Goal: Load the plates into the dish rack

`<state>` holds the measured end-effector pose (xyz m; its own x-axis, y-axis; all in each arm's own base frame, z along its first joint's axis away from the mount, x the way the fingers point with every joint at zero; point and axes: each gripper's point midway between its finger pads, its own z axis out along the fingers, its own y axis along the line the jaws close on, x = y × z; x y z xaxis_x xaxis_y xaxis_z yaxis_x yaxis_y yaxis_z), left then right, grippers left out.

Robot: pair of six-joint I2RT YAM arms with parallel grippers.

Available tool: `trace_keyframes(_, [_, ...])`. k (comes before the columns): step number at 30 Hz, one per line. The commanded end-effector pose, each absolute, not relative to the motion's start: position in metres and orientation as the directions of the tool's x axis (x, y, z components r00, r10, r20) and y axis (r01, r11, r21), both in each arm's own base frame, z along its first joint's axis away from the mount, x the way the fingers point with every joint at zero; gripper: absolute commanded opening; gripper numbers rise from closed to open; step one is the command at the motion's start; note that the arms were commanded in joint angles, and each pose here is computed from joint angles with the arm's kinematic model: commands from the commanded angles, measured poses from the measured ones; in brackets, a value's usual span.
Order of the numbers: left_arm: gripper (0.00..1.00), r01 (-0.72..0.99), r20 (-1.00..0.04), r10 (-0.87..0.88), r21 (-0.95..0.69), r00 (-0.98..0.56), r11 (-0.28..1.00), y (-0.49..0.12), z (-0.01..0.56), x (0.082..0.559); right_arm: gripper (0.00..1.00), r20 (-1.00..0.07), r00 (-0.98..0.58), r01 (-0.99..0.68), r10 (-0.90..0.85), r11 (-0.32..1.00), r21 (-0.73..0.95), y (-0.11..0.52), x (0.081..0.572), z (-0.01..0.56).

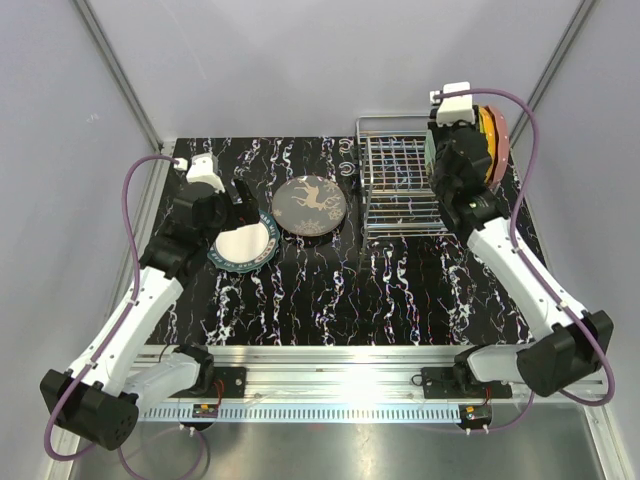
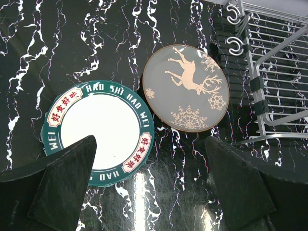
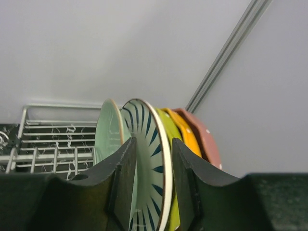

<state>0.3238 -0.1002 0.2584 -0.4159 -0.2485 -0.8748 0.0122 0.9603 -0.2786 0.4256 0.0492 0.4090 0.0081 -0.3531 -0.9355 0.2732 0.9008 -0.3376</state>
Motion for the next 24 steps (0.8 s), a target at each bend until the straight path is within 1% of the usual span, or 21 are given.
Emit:
trace_keyframes(1, [0.99,0.046,-0.894,-0.263,-0.299,-0.361,0.953,-0.105,0.285,0.33,0.43,-0.955,0.145,0.294,-0.257,0.933,-0.206,0.04,0.401,0.469])
trace_keyframes(7, [0.99,0.047,-0.894,-0.253,-0.29,-0.371,0.956,-0.106,0.282,0.332,0.5,-0.974,0.191,0.212,-0.125,0.974,-0.084,0.043,0.373,0.491])
trace_keyframes(11, [0.99,0.056,-0.891,-0.237,-0.279,-0.388,0.959,-0.108,0.277,0.334,0.52,-0.983,0.18,0.118,-0.03,0.993,-0.009,0.051,0.354,0.488])
trace_keyframes(15, [0.99,0.059,-0.88,-0.216,-0.264,-0.423,0.963,-0.111,0.267,0.338,0.53,-0.985,0.163,0.072,0.058,0.995,0.071,0.052,0.335,0.474])
trace_keyframes(16, [0.99,0.058,-0.877,-0.212,-0.261,-0.432,0.964,-0.112,0.265,0.338,0.52,-0.982,0.176,0.069,0.073,0.994,0.086,0.05,0.328,0.475])
trace_keyframes(18, [0.99,0.058,-0.87,-0.202,-0.255,-0.449,0.965,-0.113,0.26,0.341,0.45,-0.985,0.149,0.061,0.091,0.993,0.101,0.051,0.324,0.463])
trace_keyframes(20, [0.99,0.069,-0.866,-0.191,-0.249,-0.463,0.966,-0.115,0.256,0.341,0.4,-0.985,0.135,0.038,0.109,0.993,0.115,0.052,0.316,0.454])
trace_keyframes(21, [0.99,0.069,-0.861,-0.185,-0.246,-0.475,0.967,-0.117,0.252,0.343,0.36,-0.981,0.13,0.025,0.142,0.989,0.147,0.054,0.313,0.451])
trace_keyframes(22, [0.99,0.071,-0.857,-0.179,-0.242,-0.483,0.968,-0.117,0.249,0.344,0.34,-0.977,0.143,0.009,0.158,0.987,0.16,0.053,0.305,0.452])
trace_keyframes(24, [0.99,0.073,-0.842,-0.158,-0.227,-0.516,0.971,-0.12,0.238,0.347,0.33,-0.977,0.112,-0.015,0.179,0.984,0.179,0.057,0.3,0.438])
